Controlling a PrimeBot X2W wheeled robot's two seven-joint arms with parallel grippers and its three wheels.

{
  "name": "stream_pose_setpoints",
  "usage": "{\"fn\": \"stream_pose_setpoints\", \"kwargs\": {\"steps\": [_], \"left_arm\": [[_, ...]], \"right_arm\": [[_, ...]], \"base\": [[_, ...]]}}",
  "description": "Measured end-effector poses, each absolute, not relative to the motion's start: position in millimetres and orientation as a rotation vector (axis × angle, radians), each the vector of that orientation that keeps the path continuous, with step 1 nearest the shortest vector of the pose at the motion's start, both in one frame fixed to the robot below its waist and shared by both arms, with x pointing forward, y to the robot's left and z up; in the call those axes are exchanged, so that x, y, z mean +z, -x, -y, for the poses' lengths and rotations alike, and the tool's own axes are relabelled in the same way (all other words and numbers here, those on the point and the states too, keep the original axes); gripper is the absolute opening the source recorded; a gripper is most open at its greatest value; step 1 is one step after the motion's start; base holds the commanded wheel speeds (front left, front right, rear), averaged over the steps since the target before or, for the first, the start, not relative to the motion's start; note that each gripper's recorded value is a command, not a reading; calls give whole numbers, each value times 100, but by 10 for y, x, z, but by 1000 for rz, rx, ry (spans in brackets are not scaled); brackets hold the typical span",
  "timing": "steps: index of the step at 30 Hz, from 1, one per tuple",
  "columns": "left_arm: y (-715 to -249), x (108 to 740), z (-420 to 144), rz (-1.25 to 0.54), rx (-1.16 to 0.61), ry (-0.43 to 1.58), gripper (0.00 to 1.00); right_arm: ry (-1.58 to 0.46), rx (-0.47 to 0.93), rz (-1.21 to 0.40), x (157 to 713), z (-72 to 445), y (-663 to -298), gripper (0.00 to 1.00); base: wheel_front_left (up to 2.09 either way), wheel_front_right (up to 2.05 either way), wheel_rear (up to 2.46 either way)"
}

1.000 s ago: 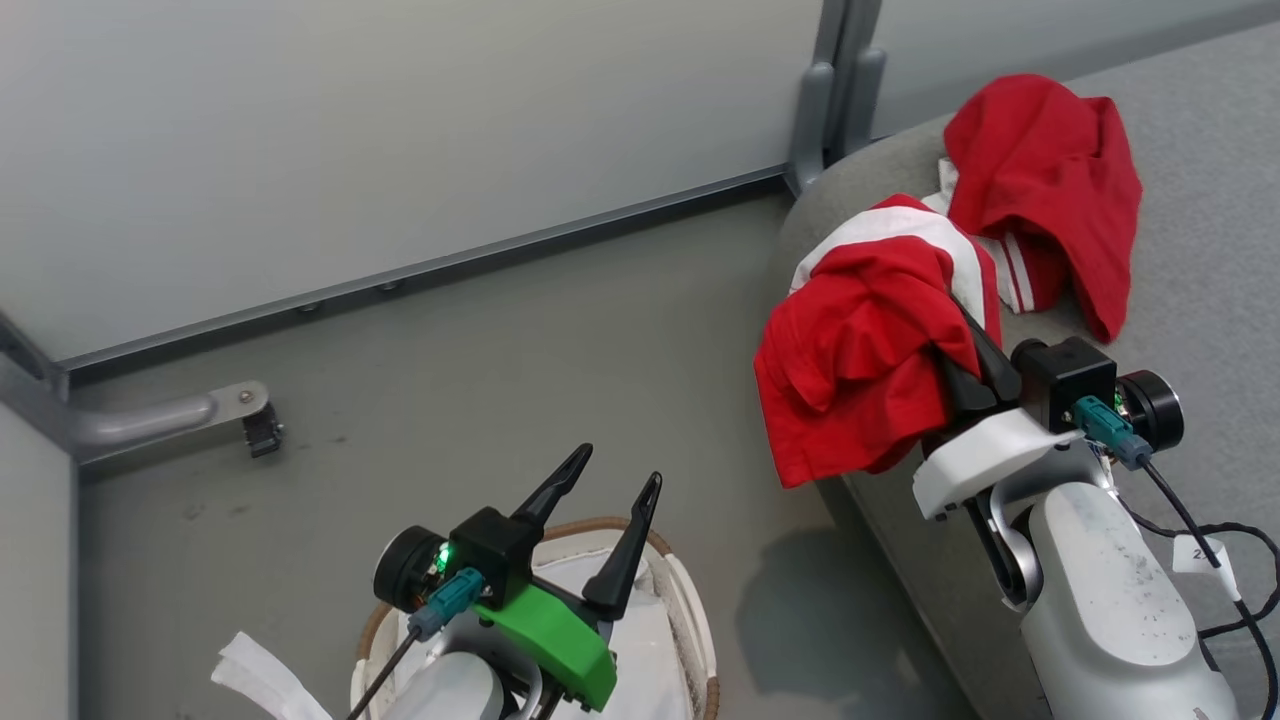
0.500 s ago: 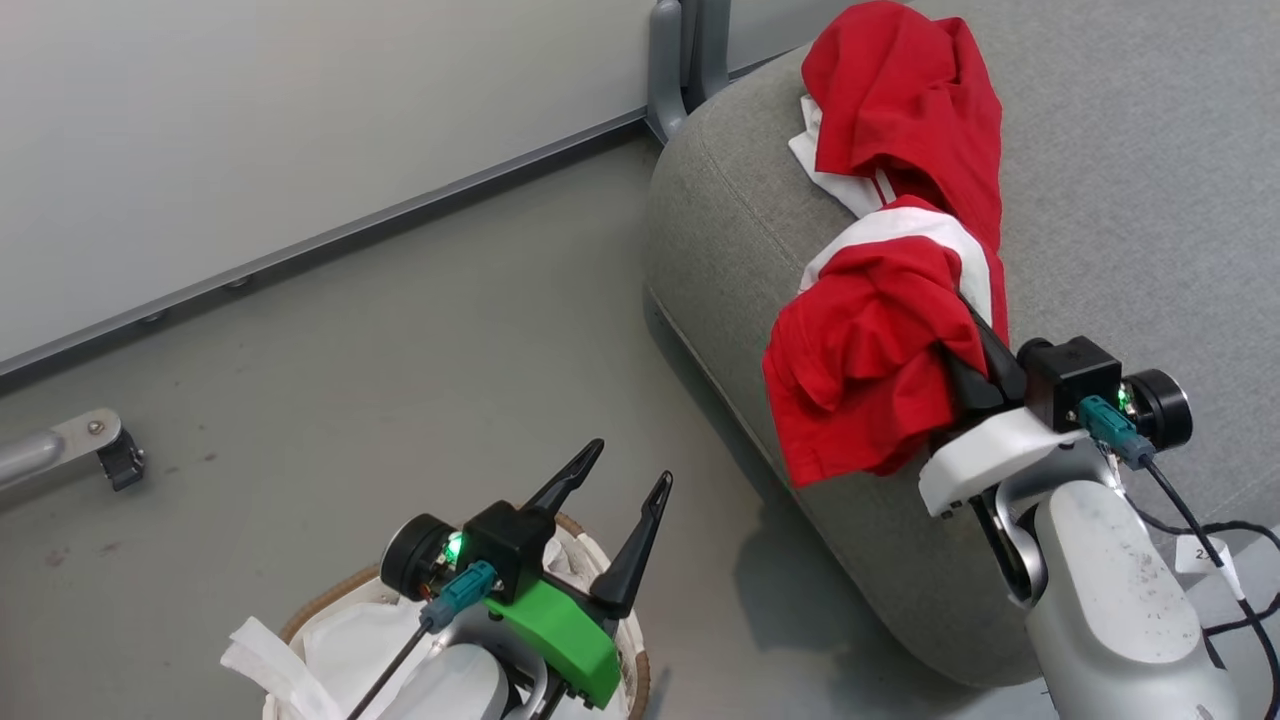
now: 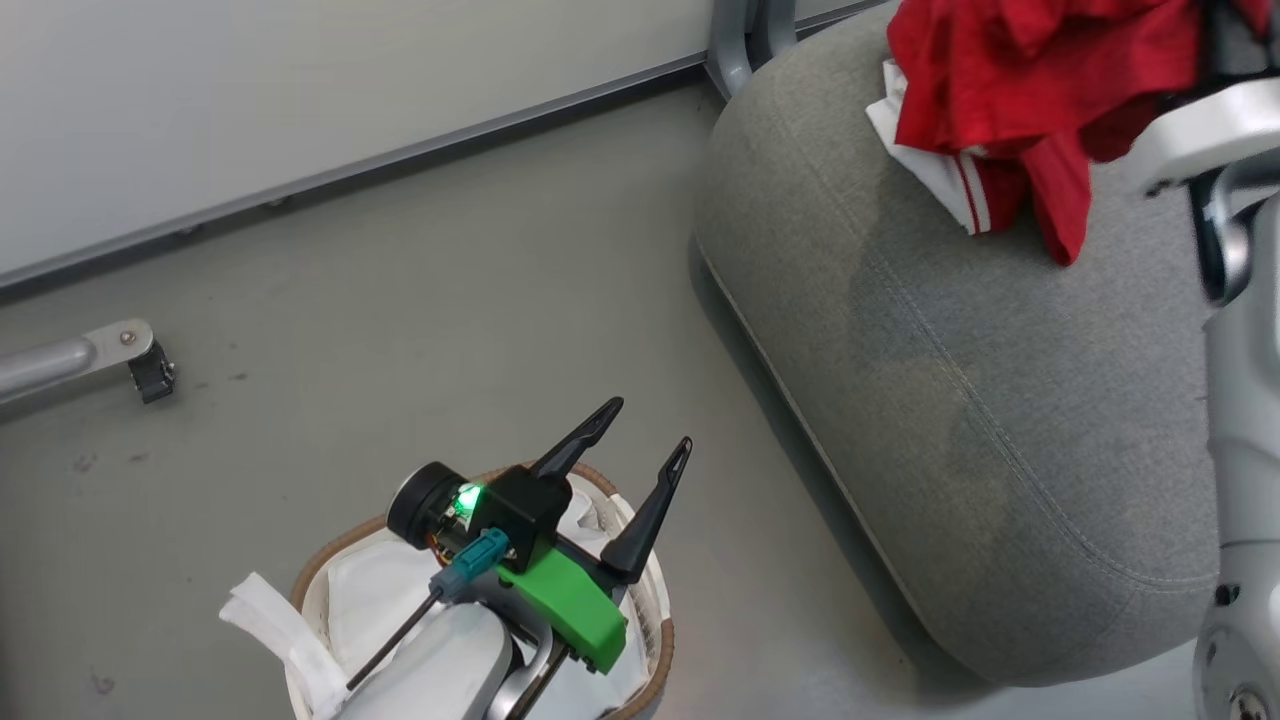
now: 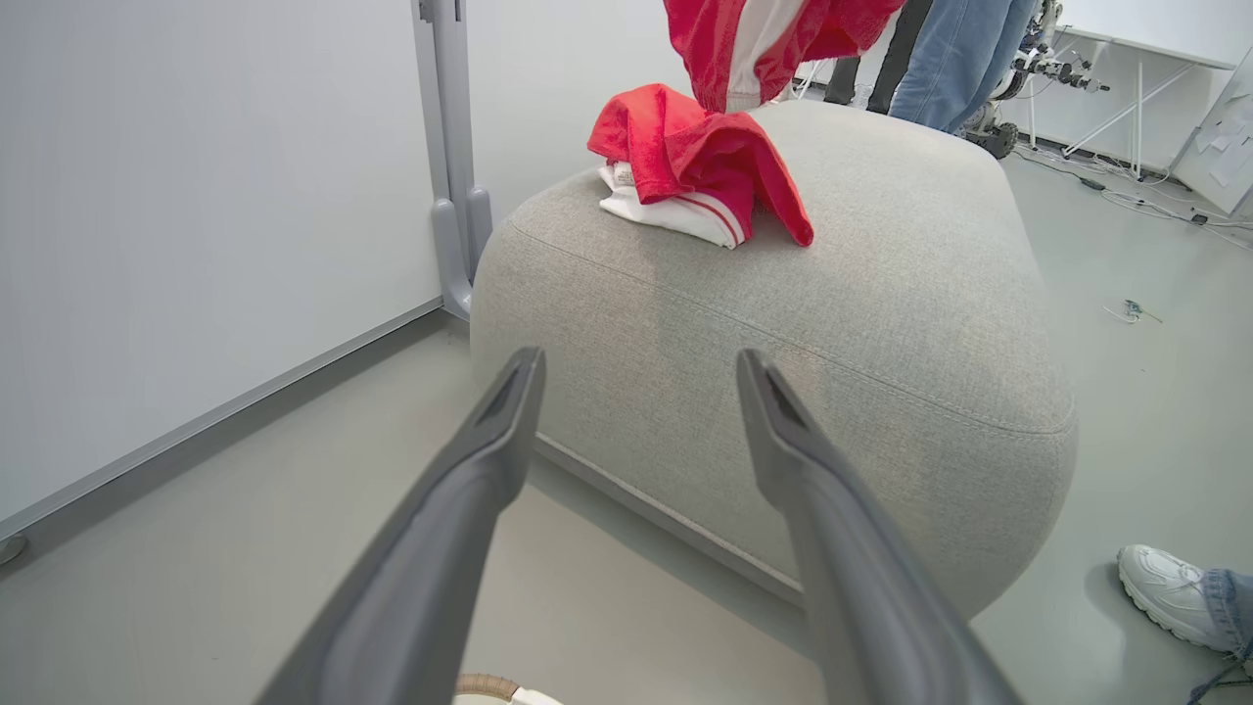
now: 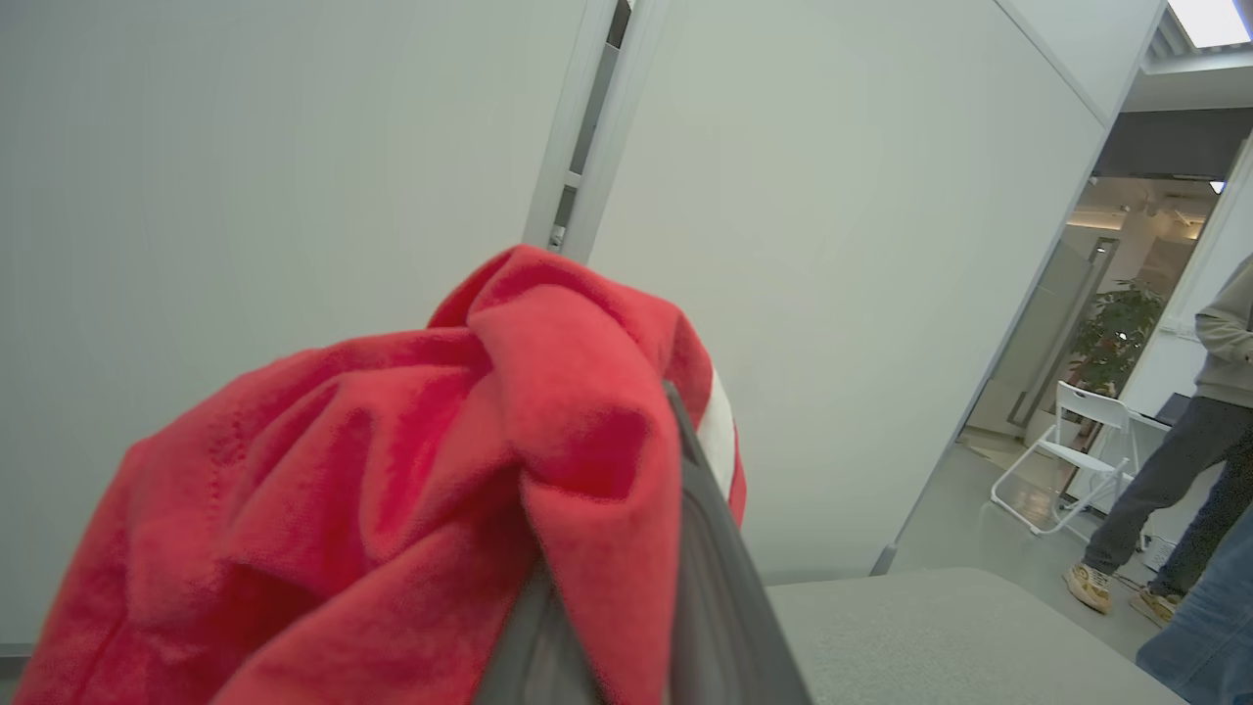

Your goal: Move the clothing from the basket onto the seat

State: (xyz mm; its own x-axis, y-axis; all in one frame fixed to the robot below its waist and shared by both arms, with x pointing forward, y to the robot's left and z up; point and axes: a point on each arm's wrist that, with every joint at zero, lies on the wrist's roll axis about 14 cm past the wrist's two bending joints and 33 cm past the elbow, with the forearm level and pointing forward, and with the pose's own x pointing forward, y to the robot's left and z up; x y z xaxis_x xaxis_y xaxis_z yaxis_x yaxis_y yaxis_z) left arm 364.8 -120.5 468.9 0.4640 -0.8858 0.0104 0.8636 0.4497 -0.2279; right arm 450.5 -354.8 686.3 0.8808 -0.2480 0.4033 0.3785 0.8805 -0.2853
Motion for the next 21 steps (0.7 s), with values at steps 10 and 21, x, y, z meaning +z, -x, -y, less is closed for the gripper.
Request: {"fn": "stream_pose_setpoints", "kwargs": {"steps": [10,21], "left_arm": [[-3996,4556,984,-125,-1030,206,100],[-4265,4341,803,-152,-982,203,100]], "right_arm": [[488,-463,313,7151,4093,-5017,0],[508,-557,-18,6107,4634,-5370,0]], "base": [[0,0,0],[0,0,0]]}}
